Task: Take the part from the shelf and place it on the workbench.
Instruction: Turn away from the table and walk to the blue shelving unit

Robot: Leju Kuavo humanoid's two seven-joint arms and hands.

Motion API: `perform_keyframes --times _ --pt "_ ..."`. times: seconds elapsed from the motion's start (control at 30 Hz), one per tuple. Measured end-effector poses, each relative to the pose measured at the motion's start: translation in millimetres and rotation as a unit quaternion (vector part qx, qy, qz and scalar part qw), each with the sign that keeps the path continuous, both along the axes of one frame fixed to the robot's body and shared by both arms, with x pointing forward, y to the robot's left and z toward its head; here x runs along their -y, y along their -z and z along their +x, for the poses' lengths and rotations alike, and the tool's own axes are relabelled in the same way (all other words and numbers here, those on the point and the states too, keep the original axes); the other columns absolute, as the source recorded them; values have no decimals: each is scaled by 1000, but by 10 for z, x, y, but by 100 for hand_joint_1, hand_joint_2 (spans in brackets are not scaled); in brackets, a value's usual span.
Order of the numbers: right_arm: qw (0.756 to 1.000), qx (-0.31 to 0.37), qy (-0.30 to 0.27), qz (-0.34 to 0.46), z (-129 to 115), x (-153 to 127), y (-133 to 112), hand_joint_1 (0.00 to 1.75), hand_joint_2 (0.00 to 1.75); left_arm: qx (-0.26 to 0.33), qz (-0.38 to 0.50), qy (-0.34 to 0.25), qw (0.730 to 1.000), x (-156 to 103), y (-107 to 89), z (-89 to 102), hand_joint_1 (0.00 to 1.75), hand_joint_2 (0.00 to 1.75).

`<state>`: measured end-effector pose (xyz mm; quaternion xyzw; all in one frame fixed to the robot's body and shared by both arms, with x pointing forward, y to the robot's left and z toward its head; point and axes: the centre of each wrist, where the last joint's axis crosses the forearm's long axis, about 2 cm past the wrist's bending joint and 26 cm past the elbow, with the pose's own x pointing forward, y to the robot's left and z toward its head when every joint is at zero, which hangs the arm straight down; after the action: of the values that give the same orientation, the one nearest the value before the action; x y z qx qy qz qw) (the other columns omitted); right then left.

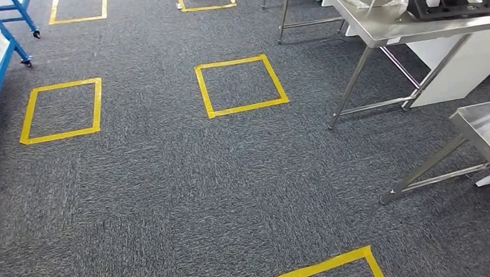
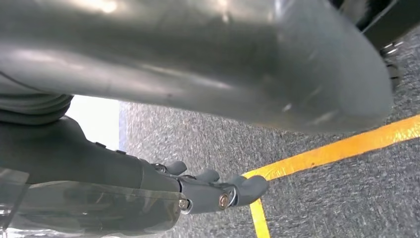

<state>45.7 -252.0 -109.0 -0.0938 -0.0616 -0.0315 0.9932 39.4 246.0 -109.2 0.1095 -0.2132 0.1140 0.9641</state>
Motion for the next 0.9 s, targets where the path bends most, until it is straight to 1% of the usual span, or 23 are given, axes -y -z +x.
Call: perform_keyframes --times 0.23,0.43,0.73,0.9 --pt "1000 1 -2 -7 13 45 1 0 0 11 -2 4 1000 -3 0 9 0 0" --pt "1000 1 -1 -10 25 28 -2 0 0 20 2 3 1000 -53 4 12 0 0" --pt "1000 7 -4 -5 41 10 -5 0 0 16 12 6 1000 -182 14 1 0 0" --pt "1000 8 -5 -3 56 1 -7 0 0 14 14 6 1000 -209 17 -19 0 0"
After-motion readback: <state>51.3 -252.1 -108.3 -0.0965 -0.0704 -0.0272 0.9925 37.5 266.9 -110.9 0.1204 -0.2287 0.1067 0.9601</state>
